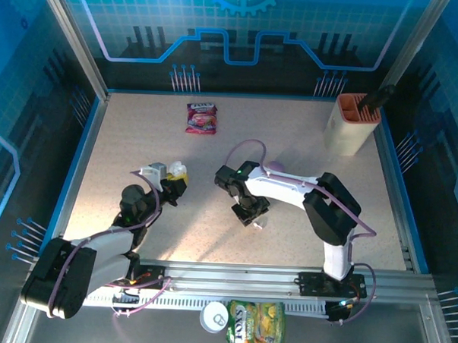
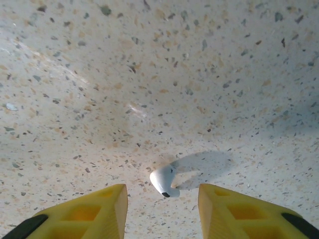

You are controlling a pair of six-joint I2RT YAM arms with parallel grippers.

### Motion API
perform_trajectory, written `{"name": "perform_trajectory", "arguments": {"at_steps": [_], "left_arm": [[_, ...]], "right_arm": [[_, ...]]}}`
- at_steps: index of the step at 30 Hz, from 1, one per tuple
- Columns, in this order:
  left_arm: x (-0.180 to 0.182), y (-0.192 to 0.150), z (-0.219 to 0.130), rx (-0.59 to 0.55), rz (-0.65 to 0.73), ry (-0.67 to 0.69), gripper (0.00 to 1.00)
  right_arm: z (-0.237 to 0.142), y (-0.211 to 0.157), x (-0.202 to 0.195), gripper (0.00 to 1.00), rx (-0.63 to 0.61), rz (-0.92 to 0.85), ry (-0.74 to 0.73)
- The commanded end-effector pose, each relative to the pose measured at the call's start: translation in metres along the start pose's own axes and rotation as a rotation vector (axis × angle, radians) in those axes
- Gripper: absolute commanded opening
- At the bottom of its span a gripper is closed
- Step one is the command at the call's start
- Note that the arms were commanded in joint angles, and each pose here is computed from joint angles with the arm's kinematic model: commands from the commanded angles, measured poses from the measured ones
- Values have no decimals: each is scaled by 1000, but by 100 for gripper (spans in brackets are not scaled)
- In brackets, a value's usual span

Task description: Insert the wireless bluetooth earbuds into the charging case

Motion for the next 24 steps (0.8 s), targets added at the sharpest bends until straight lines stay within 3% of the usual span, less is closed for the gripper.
{"name": "perform_trajectory", "arguments": {"at_steps": [1,24], "left_arm": [[-3,16,0,-57,49,-19,9],[-5,17,4,-50,51,-41,8]], "right_arm": [[5,-9,-3,41,74,-41,-79],[36,-4,2,28,172,-73,-121]]}}
Point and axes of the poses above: each hand's point on the last joint's axis, 136 mm out from that joint toward the fingers, its own z axis out along the fingers, its own x axis along the line the jaws close on, y = z × x, the point moved 4 cm from there along -z, back along the fingers, and after that the axes turned 14 degrees about z, right-handed, at the moved point
